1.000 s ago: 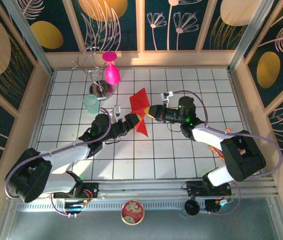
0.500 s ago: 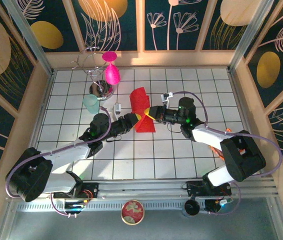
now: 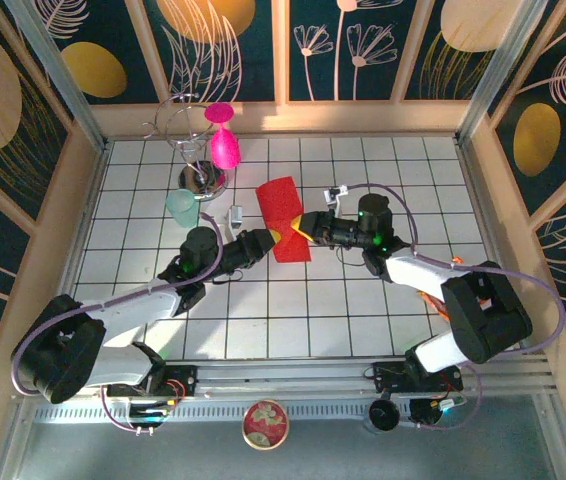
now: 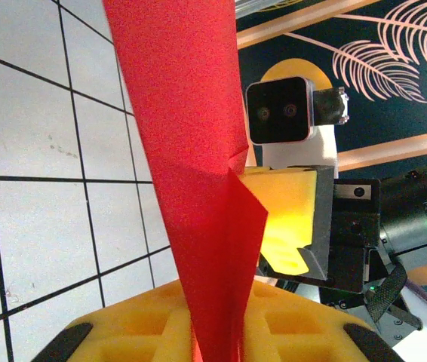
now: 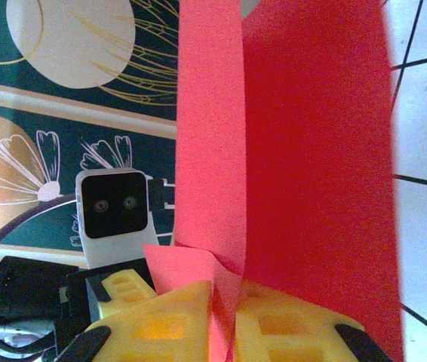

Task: Fold a paper plane with a square sheet of paper (pick it up from the middle)
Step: Turn over the paper at the center of the table.

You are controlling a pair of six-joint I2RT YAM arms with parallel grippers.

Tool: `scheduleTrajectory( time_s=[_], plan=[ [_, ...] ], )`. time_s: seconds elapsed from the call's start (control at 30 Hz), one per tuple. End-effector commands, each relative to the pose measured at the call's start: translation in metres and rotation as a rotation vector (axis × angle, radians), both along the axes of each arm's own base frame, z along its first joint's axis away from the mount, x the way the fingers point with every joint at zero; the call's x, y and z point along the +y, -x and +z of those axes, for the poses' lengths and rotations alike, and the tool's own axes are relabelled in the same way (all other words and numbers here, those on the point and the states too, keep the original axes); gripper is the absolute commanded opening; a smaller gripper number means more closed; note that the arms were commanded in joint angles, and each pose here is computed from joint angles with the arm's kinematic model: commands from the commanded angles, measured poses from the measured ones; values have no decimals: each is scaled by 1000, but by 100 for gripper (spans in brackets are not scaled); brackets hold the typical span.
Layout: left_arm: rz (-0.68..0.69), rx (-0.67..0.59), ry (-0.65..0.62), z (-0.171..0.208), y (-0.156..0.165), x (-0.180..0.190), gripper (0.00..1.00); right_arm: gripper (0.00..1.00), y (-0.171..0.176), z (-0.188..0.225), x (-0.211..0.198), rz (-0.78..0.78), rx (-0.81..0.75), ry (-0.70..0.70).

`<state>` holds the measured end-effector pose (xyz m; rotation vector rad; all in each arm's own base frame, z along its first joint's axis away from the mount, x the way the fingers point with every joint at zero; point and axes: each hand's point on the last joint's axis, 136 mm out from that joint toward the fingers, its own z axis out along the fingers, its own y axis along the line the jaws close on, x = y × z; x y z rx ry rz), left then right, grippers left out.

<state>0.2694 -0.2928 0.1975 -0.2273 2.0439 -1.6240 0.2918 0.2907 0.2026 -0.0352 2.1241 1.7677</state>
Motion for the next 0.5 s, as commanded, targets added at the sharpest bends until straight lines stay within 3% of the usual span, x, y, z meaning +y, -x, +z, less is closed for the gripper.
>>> scheduleTrajectory(
  time_s=[0.0, 0.33, 0.47],
  plan=[
    [-1, -23, 3, 2, -2, -2, 19, 15, 1, 4, -6, -15, -32, 19],
    [13, -13, -17, -3, -8, -3, 11, 14, 0, -5, -12, -44, -22, 60],
    [37, -4, -95, -14, -11, 2, 9, 21, -11, -15, -32, -145, -22, 159]
  ],
)
